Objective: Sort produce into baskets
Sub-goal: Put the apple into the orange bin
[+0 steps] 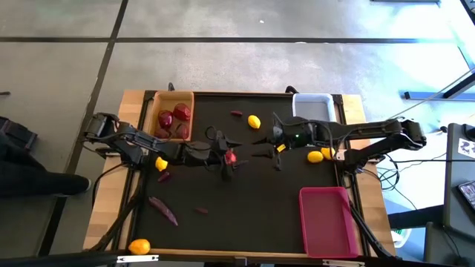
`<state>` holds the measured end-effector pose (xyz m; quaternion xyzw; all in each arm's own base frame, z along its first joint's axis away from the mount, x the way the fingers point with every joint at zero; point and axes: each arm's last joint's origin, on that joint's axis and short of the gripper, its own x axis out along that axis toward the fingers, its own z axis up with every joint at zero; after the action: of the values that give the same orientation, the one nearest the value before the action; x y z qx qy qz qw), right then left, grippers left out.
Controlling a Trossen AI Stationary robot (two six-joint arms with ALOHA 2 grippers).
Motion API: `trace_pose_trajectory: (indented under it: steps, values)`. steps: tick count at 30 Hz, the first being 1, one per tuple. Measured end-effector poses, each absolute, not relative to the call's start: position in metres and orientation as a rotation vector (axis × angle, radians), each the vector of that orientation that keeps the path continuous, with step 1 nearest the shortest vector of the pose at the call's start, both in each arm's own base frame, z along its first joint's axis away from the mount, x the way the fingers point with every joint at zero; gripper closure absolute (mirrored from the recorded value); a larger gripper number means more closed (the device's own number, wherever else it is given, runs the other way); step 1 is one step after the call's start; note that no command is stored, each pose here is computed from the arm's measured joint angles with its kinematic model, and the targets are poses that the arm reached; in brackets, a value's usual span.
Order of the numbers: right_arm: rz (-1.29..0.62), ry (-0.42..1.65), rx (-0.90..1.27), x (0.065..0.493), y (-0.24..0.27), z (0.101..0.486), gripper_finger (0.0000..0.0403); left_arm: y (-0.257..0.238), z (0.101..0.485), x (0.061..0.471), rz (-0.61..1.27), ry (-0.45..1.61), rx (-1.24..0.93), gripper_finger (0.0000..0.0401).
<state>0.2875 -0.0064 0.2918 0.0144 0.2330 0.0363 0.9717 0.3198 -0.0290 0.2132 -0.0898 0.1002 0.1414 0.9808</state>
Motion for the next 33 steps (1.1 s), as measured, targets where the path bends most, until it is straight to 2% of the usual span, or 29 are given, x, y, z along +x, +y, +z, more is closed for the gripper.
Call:
trace_pose_trajectory:
  steps: [3, 7, 11, 15, 19, 24, 29, 33]
  values:
    - [0.034, 0.559, 0.024, 0.284, -0.007, 0.284, 0.0210, -0.027, 0.207, 0.318, 0.303, 0.267, -0.205, 0.0054]
    - [-0.035, 0.685, 0.009, 0.277, -0.009, 0.274, 0.0159, -0.022, 0.202, 0.310, 0.348, 0.369, -0.264, 0.0054]
    - [-0.119, 0.790, 0.005, 0.270, -0.011, 0.266, 0.0113, -0.020, 0.205, 0.294, 0.414, 0.470, -0.379, 0.0054]
    - [-0.172, 0.828, -0.009, 0.267, -0.013, 0.264, 0.0087, -0.020, 0.205, 0.278, 0.509, 0.546, -0.551, 0.0054]
    - [-0.190, 0.827, -0.004, 0.267, -0.013, 0.264, 0.0077, -0.025, 0.195, 0.263, 0.628, 0.662, -0.695, 0.0054]
    - [-0.190, 0.827, -0.005, 0.267, -0.013, 0.263, 0.0078, -0.034, 0.195, 0.246, 0.728, 0.797, -0.742, 0.0054]
    - [-0.187, 0.827, -0.013, 0.267, -0.013, 0.263, 0.0079, -0.040, 0.219, 0.243, 0.710, 0.825, -0.721, 0.0054]
    - [-0.183, 0.833, -0.022, 0.267, -0.013, 0.263, 0.0079, -0.050, 0.238, 0.243, 0.623, 0.891, -0.652, 0.0054]
